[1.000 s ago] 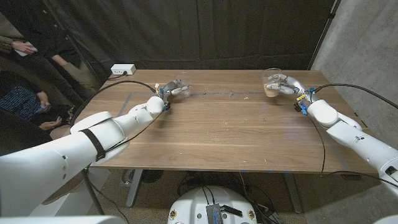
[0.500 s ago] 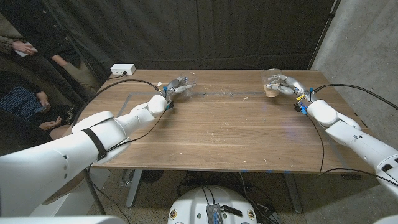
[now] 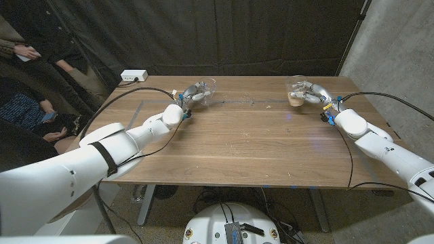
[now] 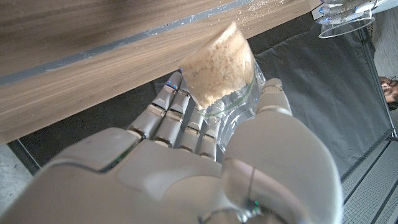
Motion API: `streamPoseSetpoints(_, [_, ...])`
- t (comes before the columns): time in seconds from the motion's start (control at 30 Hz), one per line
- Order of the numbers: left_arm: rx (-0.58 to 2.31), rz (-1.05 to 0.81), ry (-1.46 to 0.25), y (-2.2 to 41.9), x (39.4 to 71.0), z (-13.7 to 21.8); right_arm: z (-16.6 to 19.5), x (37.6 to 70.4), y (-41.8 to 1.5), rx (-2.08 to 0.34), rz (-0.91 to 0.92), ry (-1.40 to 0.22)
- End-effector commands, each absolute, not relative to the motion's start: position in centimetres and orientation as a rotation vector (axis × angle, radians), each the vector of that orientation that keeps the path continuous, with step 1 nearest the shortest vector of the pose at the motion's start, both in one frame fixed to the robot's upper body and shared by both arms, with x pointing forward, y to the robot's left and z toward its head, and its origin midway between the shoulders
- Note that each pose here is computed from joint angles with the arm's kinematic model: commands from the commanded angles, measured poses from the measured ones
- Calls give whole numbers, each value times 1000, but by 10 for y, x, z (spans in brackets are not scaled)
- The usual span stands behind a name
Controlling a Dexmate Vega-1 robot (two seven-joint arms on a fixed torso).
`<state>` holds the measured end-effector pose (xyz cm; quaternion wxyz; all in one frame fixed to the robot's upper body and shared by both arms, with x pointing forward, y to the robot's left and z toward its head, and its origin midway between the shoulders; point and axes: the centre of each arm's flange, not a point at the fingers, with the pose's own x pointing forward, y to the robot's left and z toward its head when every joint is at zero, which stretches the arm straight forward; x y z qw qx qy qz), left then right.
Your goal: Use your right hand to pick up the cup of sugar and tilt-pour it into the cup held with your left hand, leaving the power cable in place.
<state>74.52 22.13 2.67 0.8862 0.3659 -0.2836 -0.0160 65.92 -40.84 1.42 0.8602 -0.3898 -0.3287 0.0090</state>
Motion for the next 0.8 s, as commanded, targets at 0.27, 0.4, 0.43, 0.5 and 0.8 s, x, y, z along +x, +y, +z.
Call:
streamPoseSetpoints(0.27, [678, -23, -521, 231, 750, 16, 16, 666, -404, -824, 31, -681])
streamPoseSetpoints(0.4, [644, -27, -526, 233, 749, 16, 17, 667, -403, -825, 32, -680])
streamPoseSetpoints(0.43, [632, -28, -527, 233, 749, 16, 17, 668, -403, -826, 33, -680])
streamPoseSetpoints(0.5, [624, -30, -536, 233, 748, 16, 18, 668, -403, -827, 36, -680])
streamPoseSetpoints(0.8, [580, -67, -588, 235, 741, 20, 17, 670, -403, -811, 30, -690])
